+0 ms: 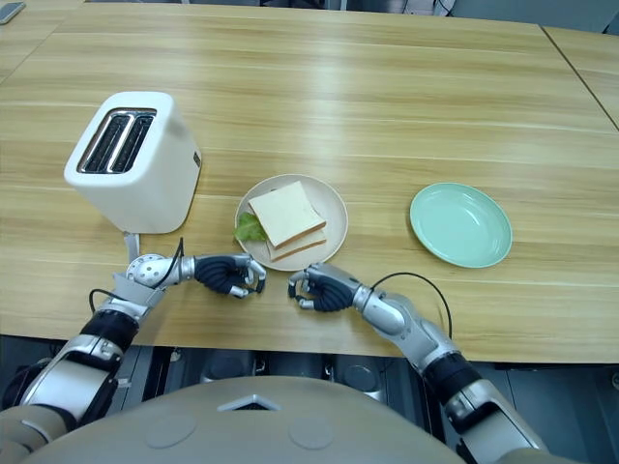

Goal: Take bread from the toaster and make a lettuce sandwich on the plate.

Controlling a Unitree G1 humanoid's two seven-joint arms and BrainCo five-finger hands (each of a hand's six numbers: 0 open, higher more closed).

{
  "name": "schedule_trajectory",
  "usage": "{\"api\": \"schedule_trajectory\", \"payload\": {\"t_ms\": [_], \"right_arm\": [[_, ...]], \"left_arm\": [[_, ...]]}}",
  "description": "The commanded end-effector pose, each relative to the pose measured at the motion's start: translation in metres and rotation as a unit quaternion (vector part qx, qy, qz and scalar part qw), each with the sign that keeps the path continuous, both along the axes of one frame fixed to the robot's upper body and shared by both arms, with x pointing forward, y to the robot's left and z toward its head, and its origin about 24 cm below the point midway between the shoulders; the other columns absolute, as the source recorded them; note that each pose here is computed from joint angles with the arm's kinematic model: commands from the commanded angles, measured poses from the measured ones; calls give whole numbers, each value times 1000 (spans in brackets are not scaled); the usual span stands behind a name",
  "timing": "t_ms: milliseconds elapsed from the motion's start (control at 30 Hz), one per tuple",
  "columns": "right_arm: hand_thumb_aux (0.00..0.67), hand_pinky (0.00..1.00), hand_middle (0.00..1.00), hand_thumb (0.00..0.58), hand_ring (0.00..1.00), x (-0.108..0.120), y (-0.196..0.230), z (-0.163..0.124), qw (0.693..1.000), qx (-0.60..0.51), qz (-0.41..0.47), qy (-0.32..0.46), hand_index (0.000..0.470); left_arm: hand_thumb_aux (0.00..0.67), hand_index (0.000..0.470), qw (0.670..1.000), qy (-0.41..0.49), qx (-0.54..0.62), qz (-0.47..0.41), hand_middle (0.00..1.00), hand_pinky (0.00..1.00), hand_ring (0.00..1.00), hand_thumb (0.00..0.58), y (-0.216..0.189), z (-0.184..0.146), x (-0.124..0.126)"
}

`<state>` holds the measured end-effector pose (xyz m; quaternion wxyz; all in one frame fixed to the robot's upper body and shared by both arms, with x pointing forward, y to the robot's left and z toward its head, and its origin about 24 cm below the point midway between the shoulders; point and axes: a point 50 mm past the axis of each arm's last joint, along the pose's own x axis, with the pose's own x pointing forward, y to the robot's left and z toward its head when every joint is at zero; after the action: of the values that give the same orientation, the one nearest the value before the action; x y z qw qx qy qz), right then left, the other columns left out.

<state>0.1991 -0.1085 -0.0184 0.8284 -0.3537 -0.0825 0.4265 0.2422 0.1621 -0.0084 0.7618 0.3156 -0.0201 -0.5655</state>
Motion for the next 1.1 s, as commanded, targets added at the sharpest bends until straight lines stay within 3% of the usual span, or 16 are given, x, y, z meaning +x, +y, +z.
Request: {"api": "schedule_trajectory", "payload": {"t_ms": [33, 433, 500, 567, 600, 633, 667, 700, 733, 767, 800, 967, 1100], "right_arm": [[670, 1000, 1000, 580, 1000, 17, -5, -10, 997, -27, -63, -23, 460], [670, 1000, 1000, 580, 1000, 87, 3, -3, 961, -8, -246, -126, 460], [670, 1000, 1000, 580, 1000, 94, 2, 1, 954, 9, -267, -137, 460], [670, 1000, 1000, 580, 1000, 99, -1, 6, 945, 27, -288, -149, 460], [670, 1000, 1000, 580, 1000, 101, -3, 9, 941, 38, -296, -159, 460], [670, 1000, 1000, 580, 1000, 102, -5, 13, 937, 51, -302, -169, 460], [554, 973, 973, 563, 973, 103, -6, 17, 933, 67, -304, -180, 381], [554, 973, 973, 563, 973, 102, -9, 21, 929, 85, -304, -191, 381], [391, 427, 427, 480, 427, 101, -10, 26, 926, 106, -303, -201, 269], [331, 239, 239, 432, 239, 100, -12, 31, 921, 130, -301, -208, 227], [0, 0, 0, 0, 0, 99, -16, 37, 915, 157, -303, -215, 0], [0, 0, 0, 0, 0, 88, -38, 65, 875, 278, -313, -244, 0], [0, 0, 0, 0, 0, 77, -52, 84, 852, 334, -312, -256, 0]], "left_arm": [[670, 460, 997, -27, 29, 69, 1000, 1000, 1000, 580, 2, -10, 15], [670, 460, 948, -164, -38, 269, 1000, 1000, 1000, 580, -22, 18, 75], [578, 397, 941, -166, -65, 288, 1000, 1000, 1000, 569, -25, 22, 79], [389, 267, 936, -163, -96, 298, 1000, 1000, 1000, 478, -26, 26, 80], [389, 267, 934, -161, -112, 300, 1000, 1000, 1000, 478, -27, 28, 79], [155, 106, 931, -158, -135, 301, 980, 980, 980, 237, -26, 30, 78], [53, 36, 927, -151, -165, 301, 847, 847, 847, 87, -26, 33, 77], [53, 36, 923, -144, -198, 298, 847, 847, 847, 87, -26, 37, 76], [0, 0, 917, -135, -233, 294, 404, 404, 404, 0, -24, 41, 74], [0, 0, 909, -127, -269, 292, 157, 157, 157, 0, -22, 45, 72], [0, 0, 900, -119, -303, 290, 31, 31, 31, 0, -19, 49, 71], [0, 0, 847, -107, -446, 269, 0, 0, 0, 0, -2, 72, 65], [0, 0, 821, -126, -497, 252, 0, 0, 0, 0, 4, 88, 55]]}}
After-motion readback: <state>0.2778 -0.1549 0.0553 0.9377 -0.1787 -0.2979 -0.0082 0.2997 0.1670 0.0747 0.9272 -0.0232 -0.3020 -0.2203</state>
